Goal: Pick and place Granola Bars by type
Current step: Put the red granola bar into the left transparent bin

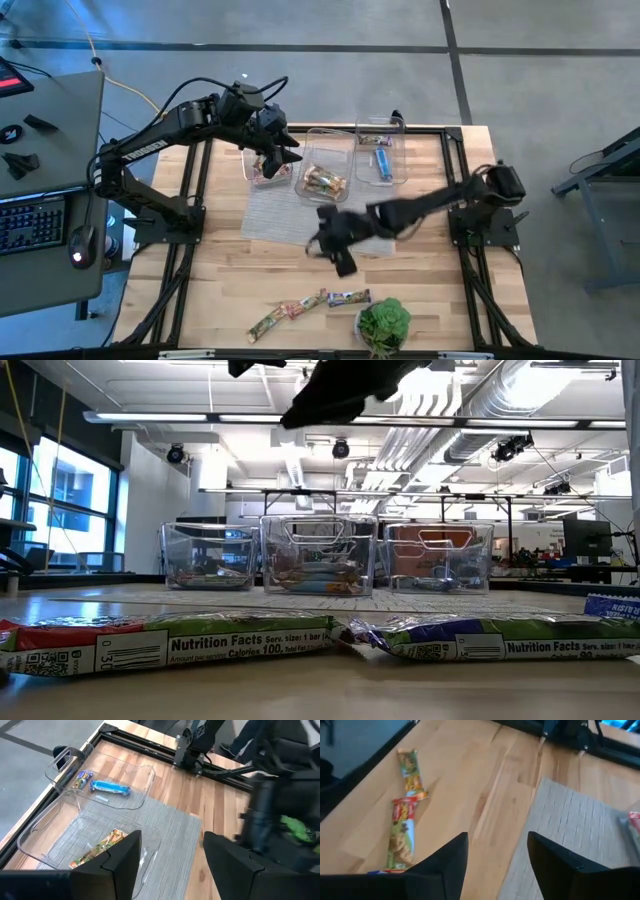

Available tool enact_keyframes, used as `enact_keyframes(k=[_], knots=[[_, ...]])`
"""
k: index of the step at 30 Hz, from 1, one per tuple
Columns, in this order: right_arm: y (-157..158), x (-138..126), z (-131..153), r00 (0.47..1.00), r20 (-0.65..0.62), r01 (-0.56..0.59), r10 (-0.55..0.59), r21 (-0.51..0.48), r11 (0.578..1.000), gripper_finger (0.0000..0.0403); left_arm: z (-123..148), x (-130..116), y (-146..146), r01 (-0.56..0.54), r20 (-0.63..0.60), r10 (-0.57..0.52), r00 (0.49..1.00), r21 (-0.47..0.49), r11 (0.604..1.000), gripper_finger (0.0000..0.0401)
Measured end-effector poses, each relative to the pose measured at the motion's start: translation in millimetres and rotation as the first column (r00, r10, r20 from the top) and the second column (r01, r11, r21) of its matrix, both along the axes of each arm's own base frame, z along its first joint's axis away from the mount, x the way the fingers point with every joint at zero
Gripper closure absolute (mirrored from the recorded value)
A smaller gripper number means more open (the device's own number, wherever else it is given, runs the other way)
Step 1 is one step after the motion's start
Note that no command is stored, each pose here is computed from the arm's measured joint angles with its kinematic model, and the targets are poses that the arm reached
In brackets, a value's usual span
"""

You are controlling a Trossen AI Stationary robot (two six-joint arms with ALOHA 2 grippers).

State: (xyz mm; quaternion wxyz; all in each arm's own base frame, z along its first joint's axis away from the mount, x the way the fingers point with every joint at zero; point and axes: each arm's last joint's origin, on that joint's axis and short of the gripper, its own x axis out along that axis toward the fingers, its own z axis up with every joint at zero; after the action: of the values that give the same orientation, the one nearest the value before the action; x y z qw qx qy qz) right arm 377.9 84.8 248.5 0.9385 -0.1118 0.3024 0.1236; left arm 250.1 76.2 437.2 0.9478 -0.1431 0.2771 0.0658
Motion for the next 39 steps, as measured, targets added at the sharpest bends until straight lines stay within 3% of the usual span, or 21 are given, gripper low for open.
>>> enact_keyframes(k=[5, 11, 17, 23, 28, 33, 39], knots=[[30, -8, 0, 1.0, 0.023, 0.008, -0.006, -0.094, 0.996, 0.0215, 0, 0, 0, 0.0, 0.0, 0.0, 1.0, 0.0, 1.0, 0.0192], [40, -12, 0, 0.999, 0.011, 0.054, -0.054, -0.018, 0.998, 0.0215, 4, 3, 3, -0.065, 0.045, 0.063, 0.997, 0.044, 0.997, 0.0192], [39, -13, -1, 0.994, -0.001, 0.114, -0.114, -0.023, 0.993, 0.0215, -1, 5, 1, -0.022, 0.016, 0.023, 1.0, -0.051, 0.998, 0.0192], [38, -14, -3, 0.994, -0.015, 0.105, -0.106, -0.048, 0.993, 0.0215, -22, -11, -13, 0.025, -0.241, -0.091, 0.966, -0.263, 0.965, 0.0192], [36, -15, -5, 0.992, -0.03, 0.12, -0.122, -0.078, 0.99, 0.0215, -33, -14, -53, -0.032, -0.435, -0.097, 0.895, -0.28, 0.959, 0.0192], [33, -16, -6, 0.981, -0.031, 0.185, -0.19, -0.135, 0.974, 0.0215, -35, -13, -117, 0.006, -0.465, -0.109, 0.879, -0.219, 0.976, 0.0192], [33, -17, -7, 0.981, -0.035, 0.182, -0.188, -0.134, 0.974, 0.0215, -50, -16, -195, -0.097, -0.451, 0.046, 0.891, -0.091, 0.991, 0.0192]])
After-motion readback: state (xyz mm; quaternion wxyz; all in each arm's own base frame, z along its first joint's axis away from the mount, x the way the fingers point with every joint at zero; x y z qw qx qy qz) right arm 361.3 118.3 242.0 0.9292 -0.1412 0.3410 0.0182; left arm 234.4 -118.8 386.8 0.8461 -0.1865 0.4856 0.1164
